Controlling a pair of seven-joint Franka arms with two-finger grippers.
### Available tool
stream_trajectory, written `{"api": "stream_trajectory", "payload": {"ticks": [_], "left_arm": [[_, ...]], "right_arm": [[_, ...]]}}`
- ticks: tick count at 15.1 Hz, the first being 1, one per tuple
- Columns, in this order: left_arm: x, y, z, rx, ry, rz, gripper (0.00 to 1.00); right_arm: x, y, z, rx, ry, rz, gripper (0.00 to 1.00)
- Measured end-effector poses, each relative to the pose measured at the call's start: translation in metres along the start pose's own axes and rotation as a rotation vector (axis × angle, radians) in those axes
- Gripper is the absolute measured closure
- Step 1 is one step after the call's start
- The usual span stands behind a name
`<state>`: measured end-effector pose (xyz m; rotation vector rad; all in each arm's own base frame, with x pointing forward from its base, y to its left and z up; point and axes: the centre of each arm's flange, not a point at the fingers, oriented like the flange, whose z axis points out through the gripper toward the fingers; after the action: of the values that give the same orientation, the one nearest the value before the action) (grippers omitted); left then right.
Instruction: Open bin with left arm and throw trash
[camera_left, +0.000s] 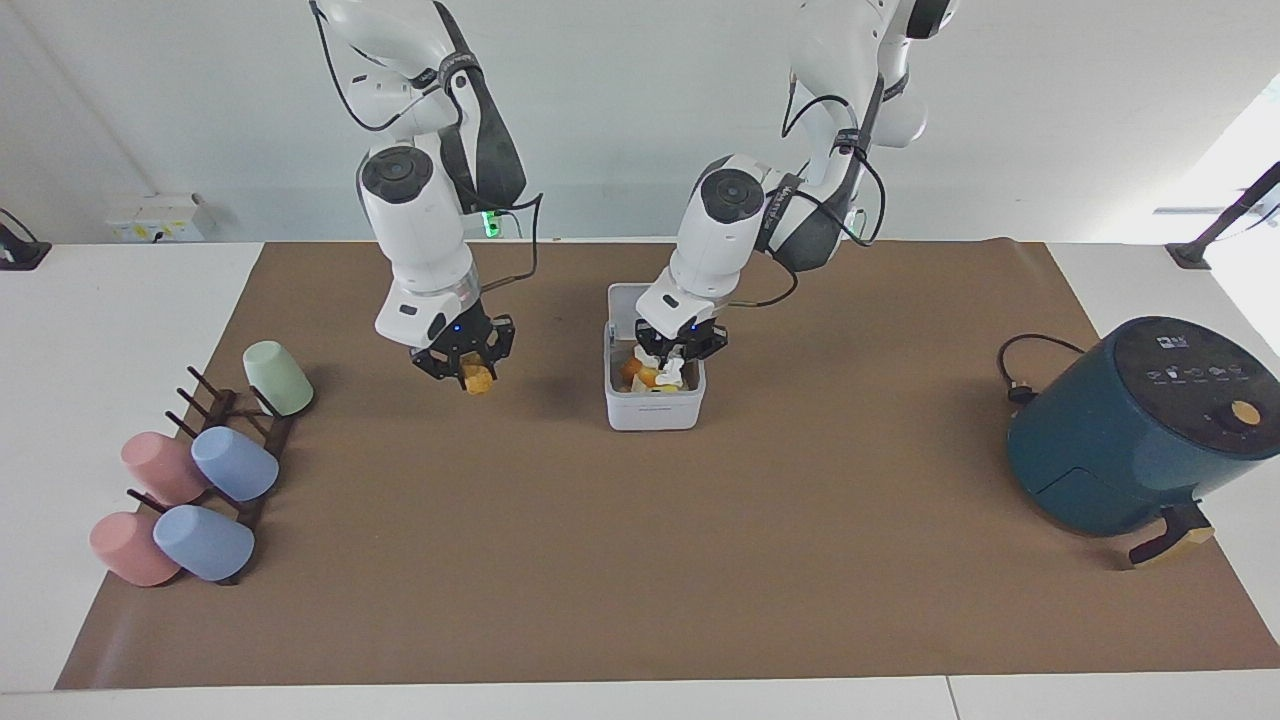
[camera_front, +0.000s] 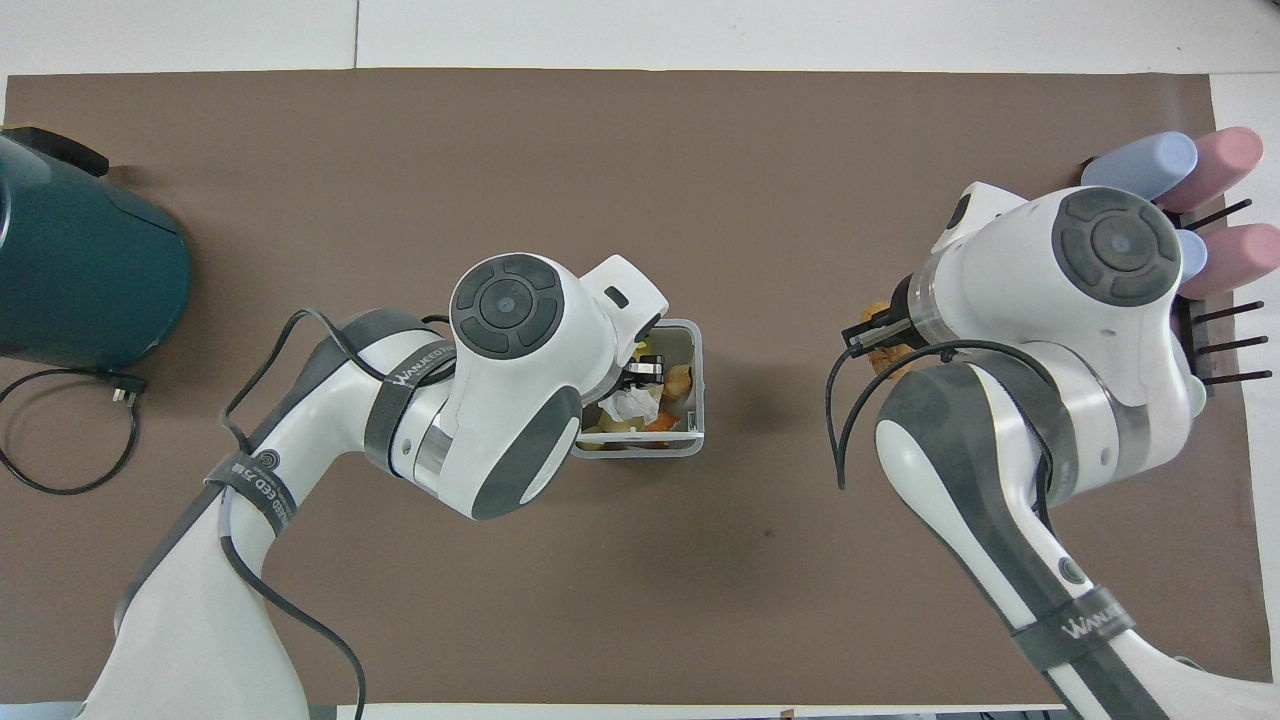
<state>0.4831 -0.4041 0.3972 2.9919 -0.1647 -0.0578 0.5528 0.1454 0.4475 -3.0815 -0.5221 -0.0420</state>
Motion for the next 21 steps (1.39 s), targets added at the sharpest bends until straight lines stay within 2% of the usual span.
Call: {"api": "stream_trajectory", "payload": {"ticks": [3, 5, 6, 9, 13, 17, 21], "left_arm": [[-0.003, 0.003, -0.001, 0.003, -0.006, 0.006, 0.27], [-0.005, 0.004, -0.009, -0.001, -0.005, 0.008, 0.07], [-0.007, 0.006, -0.017, -0.002, -0.004, 0.011, 0.0], [-0.011, 0.002, -0.053, 0.003, -0.01, 0.009, 0.0], [0.001, -0.023, -0.113, -0.007, 0.017, -0.036, 0.0], [0.024, -0.109, -0.175, -0.017, 0.061, -0.148, 0.0], [0.028, -0.213, -0.216, 0.019, 0.046, -0.118, 0.0]], "right_arm": [[-0.002, -0.001, -0.017, 0.006, -0.02, 0.023, 0.6], [-0.001, -0.005, -0.022, 0.064, -0.03, 0.089, 0.6], [-0.001, -0.007, -0.025, 0.089, -0.031, 0.131, 0.6], [0.002, -0.016, -0.028, 0.116, -0.024, 0.257, 0.6], [0.013, -0.073, -0.033, 0.175, 0.033, 0.394, 0.6], [0.025, -0.118, -0.032, 0.313, 0.083, 0.548, 0.6], [0.036, -0.158, -0.012, 0.382, 0.107, 0.636, 0.6]]}}
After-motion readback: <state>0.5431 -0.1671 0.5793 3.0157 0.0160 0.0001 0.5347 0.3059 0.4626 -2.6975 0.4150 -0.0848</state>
